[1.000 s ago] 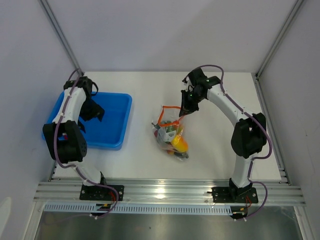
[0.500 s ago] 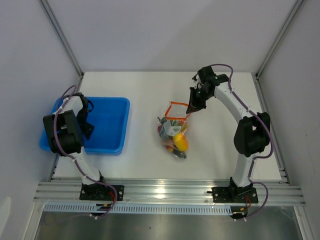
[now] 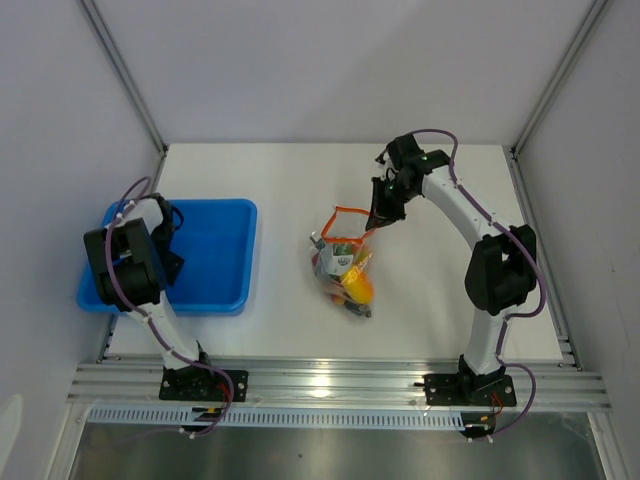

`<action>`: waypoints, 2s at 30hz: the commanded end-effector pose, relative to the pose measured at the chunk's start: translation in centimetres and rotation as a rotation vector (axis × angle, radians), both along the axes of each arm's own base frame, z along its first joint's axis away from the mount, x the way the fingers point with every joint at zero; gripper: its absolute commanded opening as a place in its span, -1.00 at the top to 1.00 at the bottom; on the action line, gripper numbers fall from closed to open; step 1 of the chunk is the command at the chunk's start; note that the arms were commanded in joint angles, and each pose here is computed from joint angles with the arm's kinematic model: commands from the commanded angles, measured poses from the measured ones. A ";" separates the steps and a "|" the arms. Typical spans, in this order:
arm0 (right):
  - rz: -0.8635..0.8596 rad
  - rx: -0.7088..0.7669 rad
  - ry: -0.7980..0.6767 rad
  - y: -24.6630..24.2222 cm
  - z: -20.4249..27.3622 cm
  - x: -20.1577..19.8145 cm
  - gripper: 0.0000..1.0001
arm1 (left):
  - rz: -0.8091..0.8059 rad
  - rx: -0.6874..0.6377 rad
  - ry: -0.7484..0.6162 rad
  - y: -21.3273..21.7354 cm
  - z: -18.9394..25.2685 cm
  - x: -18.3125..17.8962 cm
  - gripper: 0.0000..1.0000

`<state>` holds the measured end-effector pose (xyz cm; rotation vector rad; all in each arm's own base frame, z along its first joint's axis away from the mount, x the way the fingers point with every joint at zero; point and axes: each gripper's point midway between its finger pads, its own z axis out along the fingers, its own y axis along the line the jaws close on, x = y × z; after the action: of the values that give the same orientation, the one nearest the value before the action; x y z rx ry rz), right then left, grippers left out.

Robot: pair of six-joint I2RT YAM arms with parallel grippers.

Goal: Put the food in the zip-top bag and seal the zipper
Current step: Pick up the fake vegetable from the bin.

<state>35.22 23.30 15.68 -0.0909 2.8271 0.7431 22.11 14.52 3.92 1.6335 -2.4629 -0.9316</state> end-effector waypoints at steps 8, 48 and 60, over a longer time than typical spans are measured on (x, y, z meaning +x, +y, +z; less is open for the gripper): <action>-0.023 0.015 -0.053 -0.4 1.7 1.1 1.00 | -0.054 -0.032 -0.120 -0.1 -2.7 1.7 -0.82; -0.070 0.023 -0.104 -2.3 3.7 1.6 1.00 | -0.291 -0.025 -0.239 1.0 -1.6 4.5 0.74; -0.058 0.024 -0.099 -1.3 3.5 1.4 1.00 | -0.357 0.062 -0.328 0.9 4.4 8.1 0.64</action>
<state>36.15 21.64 16.83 -0.0260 2.7884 0.7286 29.70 14.96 5.17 1.4659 -3.0175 -0.7920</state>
